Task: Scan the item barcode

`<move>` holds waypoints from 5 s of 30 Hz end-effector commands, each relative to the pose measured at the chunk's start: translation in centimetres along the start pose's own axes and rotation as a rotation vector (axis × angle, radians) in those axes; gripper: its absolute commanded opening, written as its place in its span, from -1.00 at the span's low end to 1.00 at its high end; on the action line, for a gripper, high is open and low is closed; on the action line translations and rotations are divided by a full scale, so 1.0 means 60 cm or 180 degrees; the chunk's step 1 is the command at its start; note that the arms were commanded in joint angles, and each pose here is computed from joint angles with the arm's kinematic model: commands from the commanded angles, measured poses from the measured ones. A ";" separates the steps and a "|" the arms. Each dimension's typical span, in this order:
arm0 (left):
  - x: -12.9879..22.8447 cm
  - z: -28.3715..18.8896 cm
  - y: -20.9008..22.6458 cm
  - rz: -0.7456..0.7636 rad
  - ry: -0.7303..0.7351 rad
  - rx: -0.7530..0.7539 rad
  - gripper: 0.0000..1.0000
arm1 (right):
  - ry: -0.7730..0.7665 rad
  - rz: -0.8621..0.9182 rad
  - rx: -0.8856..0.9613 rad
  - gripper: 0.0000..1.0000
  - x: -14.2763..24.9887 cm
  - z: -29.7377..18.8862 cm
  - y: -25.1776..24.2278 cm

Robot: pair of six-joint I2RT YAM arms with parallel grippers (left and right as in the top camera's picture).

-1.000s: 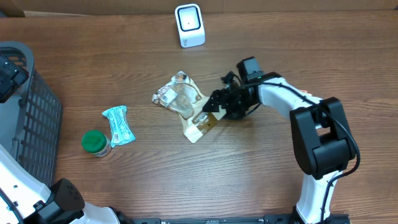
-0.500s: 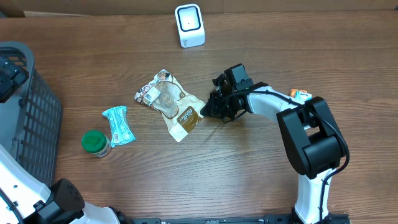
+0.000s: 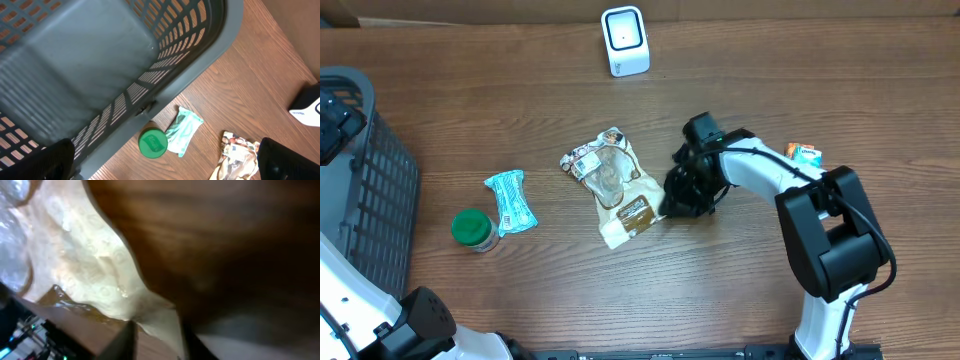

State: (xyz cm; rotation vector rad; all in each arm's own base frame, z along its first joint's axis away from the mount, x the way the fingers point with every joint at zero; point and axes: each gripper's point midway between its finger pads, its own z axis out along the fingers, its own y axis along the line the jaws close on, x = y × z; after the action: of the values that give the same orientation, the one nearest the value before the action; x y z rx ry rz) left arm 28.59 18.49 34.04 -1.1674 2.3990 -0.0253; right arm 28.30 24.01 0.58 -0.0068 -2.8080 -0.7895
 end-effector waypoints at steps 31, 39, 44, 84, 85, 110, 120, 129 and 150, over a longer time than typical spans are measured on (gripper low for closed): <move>0.003 -0.002 -0.005 0.0067 0.0006 0.0030 0.99 | -0.0055 -0.0875 -0.0214 0.62 -0.060 0.036 0.019; 0.003 -0.002 -0.005 0.0067 0.0006 0.0030 0.99 | -0.0297 -0.0496 0.0218 0.25 -0.079 0.073 0.012; 0.003 -0.002 -0.005 0.0067 0.0006 0.0030 0.99 | -0.0357 -0.0497 0.0280 -0.28 -0.081 0.082 0.017; 0.003 -0.002 -0.005 0.0067 0.0006 0.0030 0.99 | -0.0977 -0.0826 0.0593 -0.92 -0.047 -0.146 0.051; 0.003 -0.002 -0.005 0.0067 0.0006 0.0030 0.99 | -0.1001 -0.0844 0.0584 -0.92 -0.047 -0.151 0.054; 0.003 -0.002 -0.005 0.0067 0.0006 0.0030 0.99 | -0.1349 -0.1020 0.0580 -0.92 -0.030 -0.232 0.091; 0.003 -0.002 -0.005 0.0067 0.0006 0.0030 0.99 | -0.1407 -0.1048 0.0553 -0.92 -0.037 -0.234 0.096; 0.003 -0.002 -0.005 0.0067 0.0006 0.0030 0.99 | -0.1407 -0.1048 0.0553 -0.92 -0.037 -0.234 0.096; 0.003 -0.002 -0.005 0.0067 0.0006 0.0030 0.99 | -0.1310 -0.1014 0.0559 -0.92 -0.026 -0.230 0.091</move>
State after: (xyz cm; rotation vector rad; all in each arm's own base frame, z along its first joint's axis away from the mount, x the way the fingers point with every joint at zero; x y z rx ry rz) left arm 28.58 18.48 34.03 -1.1680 2.3991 -0.0256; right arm 33.06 21.44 13.63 0.3343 -3.3034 -0.6473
